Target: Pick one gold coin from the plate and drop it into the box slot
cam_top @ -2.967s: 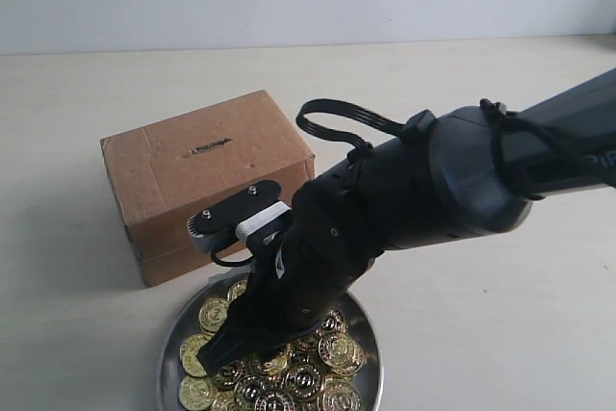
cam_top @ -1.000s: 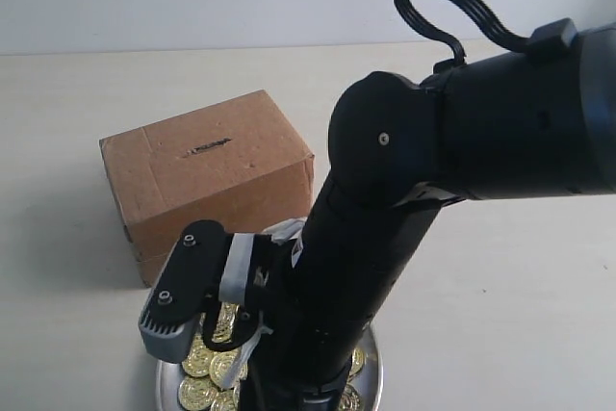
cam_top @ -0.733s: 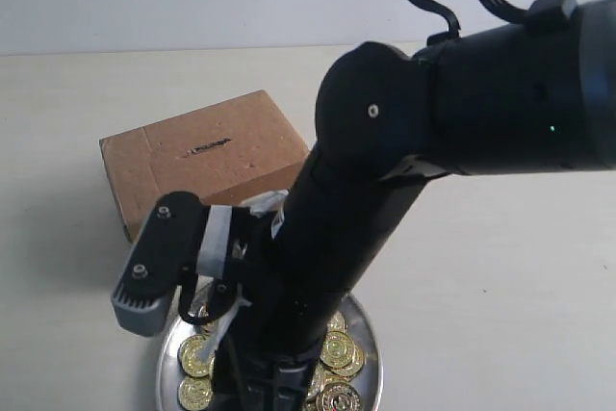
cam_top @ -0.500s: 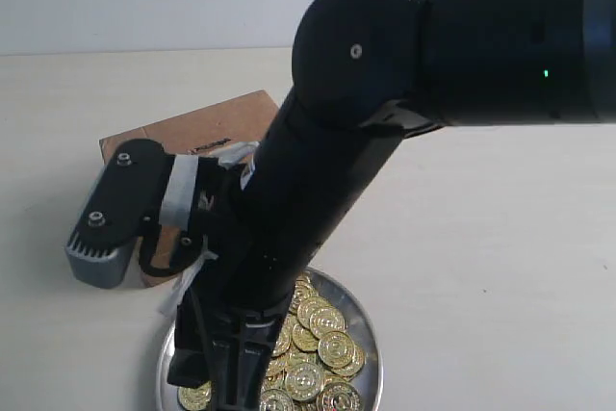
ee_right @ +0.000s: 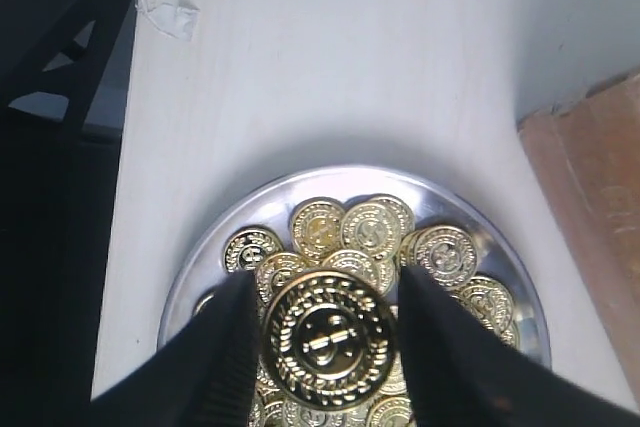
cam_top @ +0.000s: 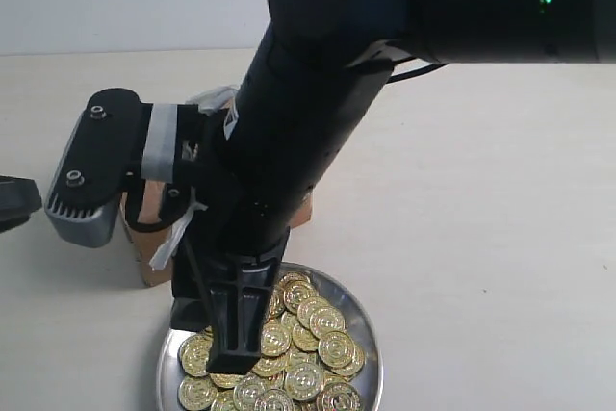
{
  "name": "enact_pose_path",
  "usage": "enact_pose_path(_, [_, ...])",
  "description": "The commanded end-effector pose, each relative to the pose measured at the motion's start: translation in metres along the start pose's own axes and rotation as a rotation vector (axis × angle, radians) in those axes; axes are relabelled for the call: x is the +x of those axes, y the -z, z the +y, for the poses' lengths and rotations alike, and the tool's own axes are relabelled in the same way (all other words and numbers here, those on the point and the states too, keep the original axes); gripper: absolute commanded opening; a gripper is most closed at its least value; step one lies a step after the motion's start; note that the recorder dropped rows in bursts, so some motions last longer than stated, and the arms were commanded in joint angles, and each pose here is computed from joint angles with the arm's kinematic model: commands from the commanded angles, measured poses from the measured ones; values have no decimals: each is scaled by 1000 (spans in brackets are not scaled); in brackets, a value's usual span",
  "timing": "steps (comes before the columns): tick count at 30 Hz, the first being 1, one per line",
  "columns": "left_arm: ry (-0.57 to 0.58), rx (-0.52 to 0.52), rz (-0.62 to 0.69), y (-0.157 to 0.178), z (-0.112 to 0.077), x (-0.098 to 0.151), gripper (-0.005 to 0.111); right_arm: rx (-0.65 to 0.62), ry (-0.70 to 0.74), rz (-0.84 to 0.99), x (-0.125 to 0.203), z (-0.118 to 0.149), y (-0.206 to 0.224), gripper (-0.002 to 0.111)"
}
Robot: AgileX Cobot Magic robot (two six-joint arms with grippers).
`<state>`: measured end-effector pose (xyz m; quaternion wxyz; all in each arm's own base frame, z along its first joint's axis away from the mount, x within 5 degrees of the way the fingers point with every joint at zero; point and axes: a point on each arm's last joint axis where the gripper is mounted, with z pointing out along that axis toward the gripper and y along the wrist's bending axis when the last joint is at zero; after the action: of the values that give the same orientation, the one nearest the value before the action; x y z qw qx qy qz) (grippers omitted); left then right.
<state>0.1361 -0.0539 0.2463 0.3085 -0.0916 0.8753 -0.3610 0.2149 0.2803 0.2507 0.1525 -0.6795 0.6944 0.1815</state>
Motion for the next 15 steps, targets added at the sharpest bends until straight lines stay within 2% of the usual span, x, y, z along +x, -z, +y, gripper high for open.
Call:
enact_pose_path(1, [-39,19,122,-14,-2,-8,35,27,2,-11,-4,-3,9,32])
enact_pose_path(5, [-29,81,213,-22,-7,-14,44,39,6,-23,-7,-4,12,32])
enact_pose_path(10, [-29,199,330,-27,-17,-15,45,69,9,-31,-8,-7,12,32])
enact_pose_path(15, [-7,252,387,-33,-17,-15,45,108,-26,-54,-10,-11,12,32])
